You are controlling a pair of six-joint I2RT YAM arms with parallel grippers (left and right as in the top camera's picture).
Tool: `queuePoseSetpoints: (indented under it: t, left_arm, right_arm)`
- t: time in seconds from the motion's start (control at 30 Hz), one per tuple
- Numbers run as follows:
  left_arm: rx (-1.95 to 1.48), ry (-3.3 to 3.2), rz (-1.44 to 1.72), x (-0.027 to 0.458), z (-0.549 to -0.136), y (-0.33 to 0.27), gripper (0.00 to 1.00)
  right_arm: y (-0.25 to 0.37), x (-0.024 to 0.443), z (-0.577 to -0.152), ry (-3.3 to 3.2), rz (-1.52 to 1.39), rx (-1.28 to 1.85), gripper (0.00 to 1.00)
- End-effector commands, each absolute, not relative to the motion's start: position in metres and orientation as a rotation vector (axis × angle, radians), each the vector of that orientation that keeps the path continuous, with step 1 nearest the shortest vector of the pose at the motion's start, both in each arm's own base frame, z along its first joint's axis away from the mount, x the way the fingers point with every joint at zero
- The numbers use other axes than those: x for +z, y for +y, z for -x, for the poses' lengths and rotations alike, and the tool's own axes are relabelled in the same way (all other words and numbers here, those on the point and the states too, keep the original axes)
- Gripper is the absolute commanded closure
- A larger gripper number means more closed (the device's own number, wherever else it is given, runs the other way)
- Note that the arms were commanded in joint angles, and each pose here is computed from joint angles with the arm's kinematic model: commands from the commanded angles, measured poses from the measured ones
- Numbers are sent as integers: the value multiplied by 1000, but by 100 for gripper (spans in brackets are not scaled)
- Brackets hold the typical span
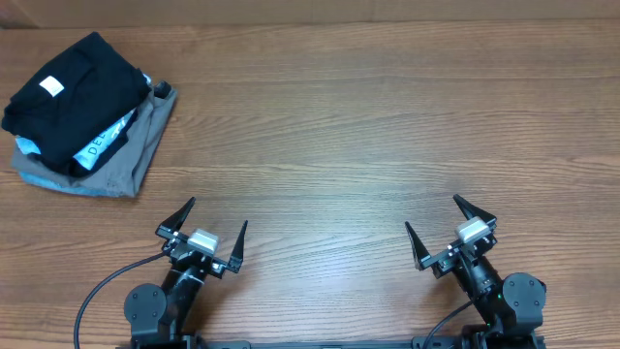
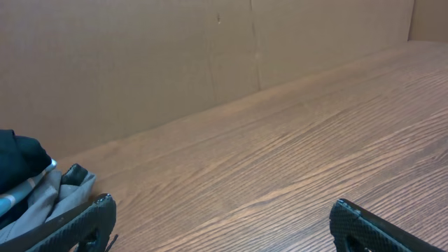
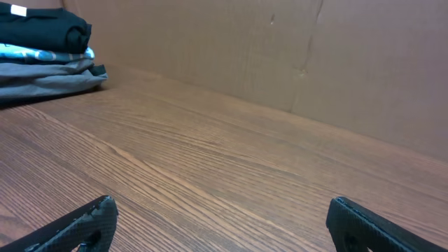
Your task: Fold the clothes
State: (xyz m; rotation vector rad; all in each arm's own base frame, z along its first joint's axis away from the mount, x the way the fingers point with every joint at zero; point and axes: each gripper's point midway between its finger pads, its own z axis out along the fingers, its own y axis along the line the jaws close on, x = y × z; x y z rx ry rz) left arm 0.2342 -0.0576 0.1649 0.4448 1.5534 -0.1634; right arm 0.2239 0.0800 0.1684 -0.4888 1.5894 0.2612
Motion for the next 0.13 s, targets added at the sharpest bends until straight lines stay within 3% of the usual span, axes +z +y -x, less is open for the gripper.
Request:
queuePoseSetpoints:
  t: [0.0, 0.1]
  left_arm:
    - [-150, 1543, -462, 165, -234, -59, 0]
    - [-150, 1543, -462, 165, -234, -59, 0]
  right_arm:
    - [80, 171, -223, 1575, 487, 262, 0]
    - [80, 171, -223, 1575, 487, 262, 0]
